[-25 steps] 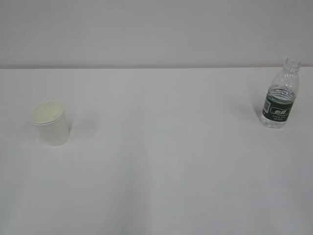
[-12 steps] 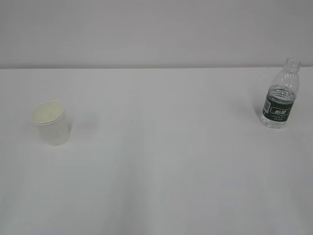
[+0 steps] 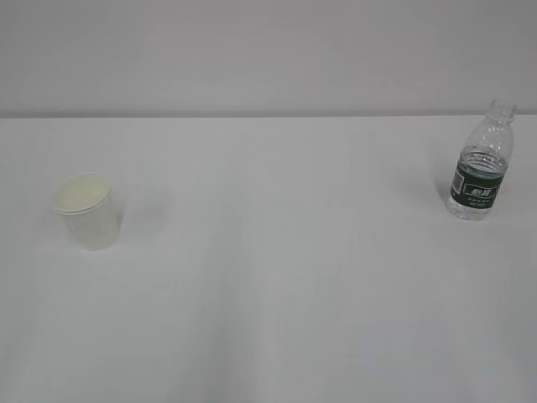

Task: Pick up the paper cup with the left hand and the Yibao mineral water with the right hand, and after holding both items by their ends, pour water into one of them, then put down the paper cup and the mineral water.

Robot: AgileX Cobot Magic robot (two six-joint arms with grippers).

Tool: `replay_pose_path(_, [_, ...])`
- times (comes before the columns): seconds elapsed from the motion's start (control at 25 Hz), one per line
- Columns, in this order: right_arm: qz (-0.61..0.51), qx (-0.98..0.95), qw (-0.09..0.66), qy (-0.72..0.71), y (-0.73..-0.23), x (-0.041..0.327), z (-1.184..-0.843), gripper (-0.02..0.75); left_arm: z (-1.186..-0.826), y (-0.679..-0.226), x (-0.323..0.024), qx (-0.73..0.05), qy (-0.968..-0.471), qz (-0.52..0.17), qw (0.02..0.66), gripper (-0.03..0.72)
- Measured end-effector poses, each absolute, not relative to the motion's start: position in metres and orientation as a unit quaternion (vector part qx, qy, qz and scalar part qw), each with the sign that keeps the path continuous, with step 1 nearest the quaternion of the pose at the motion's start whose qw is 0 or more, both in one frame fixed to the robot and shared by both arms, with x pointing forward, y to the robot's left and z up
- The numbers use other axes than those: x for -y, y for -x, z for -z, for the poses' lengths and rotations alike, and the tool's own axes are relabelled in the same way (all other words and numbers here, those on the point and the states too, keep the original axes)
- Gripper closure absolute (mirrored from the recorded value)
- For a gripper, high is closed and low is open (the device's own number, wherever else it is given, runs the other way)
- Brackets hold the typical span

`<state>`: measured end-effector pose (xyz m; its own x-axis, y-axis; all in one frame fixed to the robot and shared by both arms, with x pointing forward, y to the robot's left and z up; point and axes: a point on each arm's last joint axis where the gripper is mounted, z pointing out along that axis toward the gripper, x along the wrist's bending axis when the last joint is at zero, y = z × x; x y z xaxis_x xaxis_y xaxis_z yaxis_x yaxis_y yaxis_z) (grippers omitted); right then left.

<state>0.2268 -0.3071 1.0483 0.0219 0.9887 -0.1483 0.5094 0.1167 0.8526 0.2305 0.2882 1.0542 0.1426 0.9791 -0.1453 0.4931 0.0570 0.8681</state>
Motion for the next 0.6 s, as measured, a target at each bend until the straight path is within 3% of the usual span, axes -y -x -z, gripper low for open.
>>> replay_pose_path(0.44, [-0.316, -0.623, 0.412, -0.584, -0.226, 0.306, -1.055, 0.147, -1.055, -0.231, -0.288, -0.586, -0.625, -0.289, 0.427, 0.123])
replay_pose_path(0.6, [-0.328, -0.616, 0.424, -0.577, -0.226, 0.306, -1.06, 0.147, -1.067, -0.23, -0.288, -0.57, -0.607, -0.309, 0.46, 0.123])
